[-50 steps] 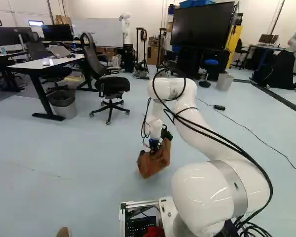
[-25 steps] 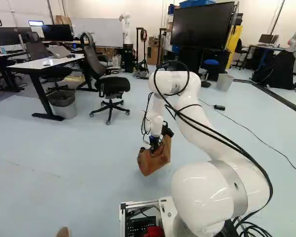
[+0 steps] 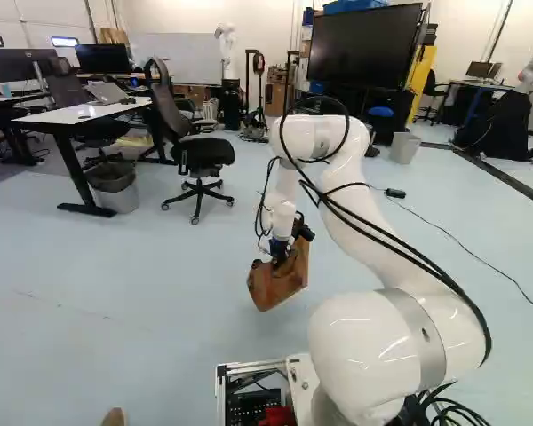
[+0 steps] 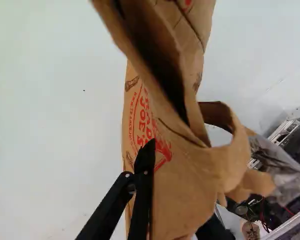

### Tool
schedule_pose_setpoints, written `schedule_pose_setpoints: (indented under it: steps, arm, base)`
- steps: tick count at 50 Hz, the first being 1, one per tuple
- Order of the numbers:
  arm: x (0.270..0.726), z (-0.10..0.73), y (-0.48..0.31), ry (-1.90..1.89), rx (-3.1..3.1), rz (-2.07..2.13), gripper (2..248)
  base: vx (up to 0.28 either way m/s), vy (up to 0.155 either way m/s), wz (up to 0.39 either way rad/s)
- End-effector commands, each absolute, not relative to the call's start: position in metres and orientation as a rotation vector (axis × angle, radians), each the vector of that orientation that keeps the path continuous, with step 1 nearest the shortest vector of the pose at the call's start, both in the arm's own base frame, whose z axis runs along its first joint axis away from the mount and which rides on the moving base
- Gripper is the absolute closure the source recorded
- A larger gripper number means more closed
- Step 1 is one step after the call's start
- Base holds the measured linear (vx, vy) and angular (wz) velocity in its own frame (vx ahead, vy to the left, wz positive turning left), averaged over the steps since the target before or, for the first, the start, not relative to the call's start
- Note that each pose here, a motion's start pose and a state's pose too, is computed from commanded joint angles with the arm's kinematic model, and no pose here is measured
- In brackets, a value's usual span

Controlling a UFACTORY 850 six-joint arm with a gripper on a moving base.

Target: Pick up the grocery bag from the ground

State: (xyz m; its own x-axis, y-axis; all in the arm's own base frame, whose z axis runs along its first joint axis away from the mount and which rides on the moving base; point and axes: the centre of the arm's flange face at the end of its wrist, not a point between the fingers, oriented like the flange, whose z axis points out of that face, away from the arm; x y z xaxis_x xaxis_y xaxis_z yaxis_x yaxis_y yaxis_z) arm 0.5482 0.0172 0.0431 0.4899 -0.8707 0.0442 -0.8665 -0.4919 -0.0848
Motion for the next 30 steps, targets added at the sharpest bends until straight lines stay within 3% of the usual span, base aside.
schedule_pose_setpoints:
  steps: [30]
  arm:
    - [0.539, 0.088, 0.016, 1.549, -2.652, -0.162, 230]
  base:
    - [0.0, 0.0, 0.0]
